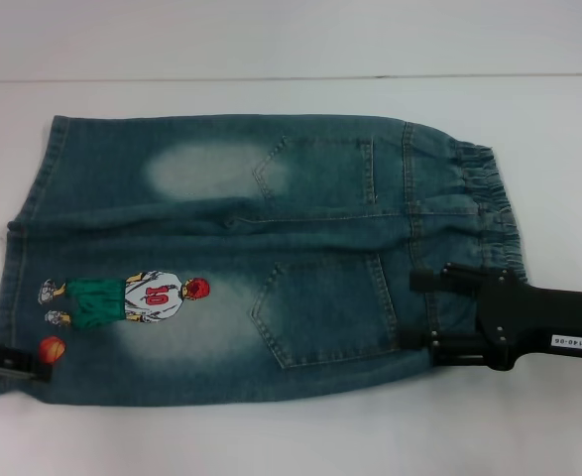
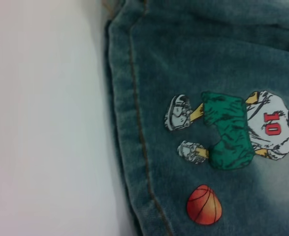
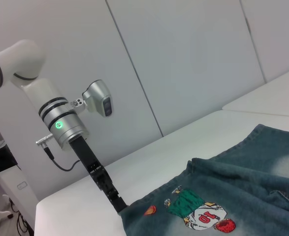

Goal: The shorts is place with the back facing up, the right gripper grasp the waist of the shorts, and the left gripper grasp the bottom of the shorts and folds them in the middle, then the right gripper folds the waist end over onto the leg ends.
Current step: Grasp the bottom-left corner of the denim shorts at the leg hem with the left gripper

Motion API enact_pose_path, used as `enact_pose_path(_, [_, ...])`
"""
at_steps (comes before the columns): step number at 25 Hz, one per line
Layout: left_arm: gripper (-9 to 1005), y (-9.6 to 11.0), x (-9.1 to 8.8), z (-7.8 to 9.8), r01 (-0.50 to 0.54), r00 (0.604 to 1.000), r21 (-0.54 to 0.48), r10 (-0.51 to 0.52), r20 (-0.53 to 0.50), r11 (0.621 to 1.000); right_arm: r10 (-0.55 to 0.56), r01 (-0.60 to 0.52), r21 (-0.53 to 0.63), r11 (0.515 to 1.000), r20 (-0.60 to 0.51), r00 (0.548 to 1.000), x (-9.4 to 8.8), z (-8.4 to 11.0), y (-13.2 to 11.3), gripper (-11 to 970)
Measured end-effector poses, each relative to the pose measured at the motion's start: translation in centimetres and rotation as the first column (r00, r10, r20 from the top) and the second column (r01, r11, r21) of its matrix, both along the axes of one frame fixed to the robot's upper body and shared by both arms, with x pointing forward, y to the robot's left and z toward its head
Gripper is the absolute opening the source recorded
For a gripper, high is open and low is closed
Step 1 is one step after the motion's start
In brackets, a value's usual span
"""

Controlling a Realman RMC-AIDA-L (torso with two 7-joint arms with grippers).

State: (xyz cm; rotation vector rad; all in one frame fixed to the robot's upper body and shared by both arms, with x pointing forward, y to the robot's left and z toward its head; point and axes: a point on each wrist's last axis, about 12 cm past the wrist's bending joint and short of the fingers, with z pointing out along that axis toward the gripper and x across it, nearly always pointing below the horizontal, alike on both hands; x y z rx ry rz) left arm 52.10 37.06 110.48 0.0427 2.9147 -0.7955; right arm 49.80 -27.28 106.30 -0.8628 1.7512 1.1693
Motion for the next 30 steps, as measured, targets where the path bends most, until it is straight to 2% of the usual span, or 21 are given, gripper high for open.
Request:
enact_pose_path(8, [933,-0.33,0.37,0.24,0.007,1.0,-0.008,-0.007,0.012,1.0,-0.003,0.003,-0.001,1.0,-0.001,1.0,-0.02,-0.05,-0.02,844])
enact_pose_path(18, [850,-0.25,0.41,0.19,0.028,0.999,0.002,-0.028,0.037,1.0,-0.006,0.006,-0.004,1.0,-0.002,1.0,0.0,-0.1,-0.01,840])
enact_pose_path(21, [644,-0.23,0.41,0.17,0.031,0.999,0.002,-0.031,0.04,1.0,-0.006,0.006,-0.004,1.0,-0.002,1.0,0.0,-0.11,0.0,839])
enact_pose_path(26, [395,-0.17,0.47,0.19,0.028,0.999,0.005,-0.028,0.046,1.0,-0.007,0.007,-0.004,1.0,-0.003,1.0,-0.05,-0.14,-0.01,836])
enact_pose_path(30, [310,-0.18,0.55,0.16,0.027,0.998,0.008,-0.027,0.05,1.0,-0.009,0.009,-0.003,1.0,-0.003,1.0,-0.06,-0.15,-0.05,834])
